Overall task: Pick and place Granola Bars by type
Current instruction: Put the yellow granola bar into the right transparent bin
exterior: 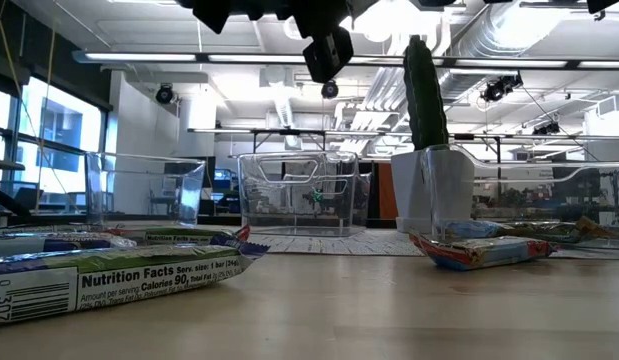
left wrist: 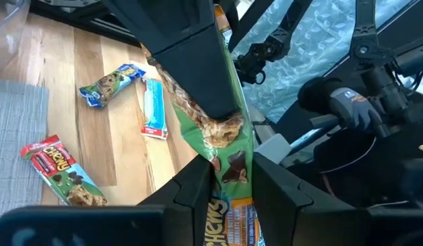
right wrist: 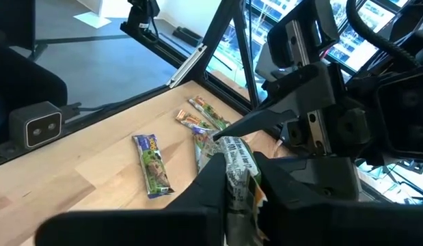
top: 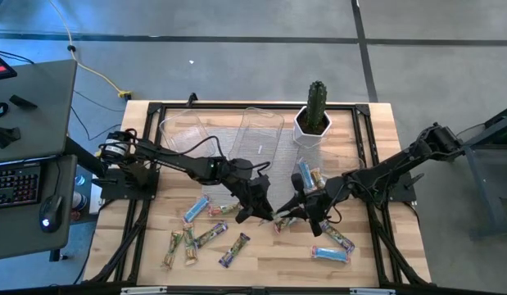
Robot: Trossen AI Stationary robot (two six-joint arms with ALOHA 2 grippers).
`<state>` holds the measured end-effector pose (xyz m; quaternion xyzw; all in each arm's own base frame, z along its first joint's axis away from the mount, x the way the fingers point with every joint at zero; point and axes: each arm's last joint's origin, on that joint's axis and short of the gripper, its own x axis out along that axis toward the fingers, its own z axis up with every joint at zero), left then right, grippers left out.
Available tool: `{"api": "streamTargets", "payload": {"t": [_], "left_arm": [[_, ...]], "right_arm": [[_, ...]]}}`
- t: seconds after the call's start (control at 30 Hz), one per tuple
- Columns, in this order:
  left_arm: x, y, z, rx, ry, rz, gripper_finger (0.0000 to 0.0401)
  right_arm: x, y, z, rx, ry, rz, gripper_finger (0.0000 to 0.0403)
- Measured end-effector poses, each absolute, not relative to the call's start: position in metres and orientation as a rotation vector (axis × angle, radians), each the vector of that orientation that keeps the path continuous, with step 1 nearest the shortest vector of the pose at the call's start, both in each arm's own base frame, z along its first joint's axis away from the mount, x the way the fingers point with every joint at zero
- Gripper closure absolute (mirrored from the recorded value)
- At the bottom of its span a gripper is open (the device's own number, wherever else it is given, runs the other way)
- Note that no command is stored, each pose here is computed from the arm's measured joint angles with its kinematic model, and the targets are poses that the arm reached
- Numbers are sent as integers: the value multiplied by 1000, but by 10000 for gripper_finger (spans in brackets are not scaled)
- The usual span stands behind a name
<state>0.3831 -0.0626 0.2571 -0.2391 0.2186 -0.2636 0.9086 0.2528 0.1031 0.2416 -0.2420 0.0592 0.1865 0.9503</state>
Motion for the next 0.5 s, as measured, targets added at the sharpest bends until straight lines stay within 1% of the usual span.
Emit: {"api": "streamTargets", "payload": {"t": [0.1, 0.2, 0.4, 0.5], "left_arm": [[383, -63, 256, -493, 458, -541, 309], [382, -62, 254, -496, 480, -519, 309], [382, -61, 250, -493, 506, -461, 309], [382, -60, 250, -488, 503, -448, 308]], "right_arm": [[253, 103, 241, -492, 136, 382, 349], [252, 103, 238, -494, 164, 386, 344], [251, 101, 232, -505, 230, 372, 379], [250, 101, 231, -471, 257, 352, 380]]}}
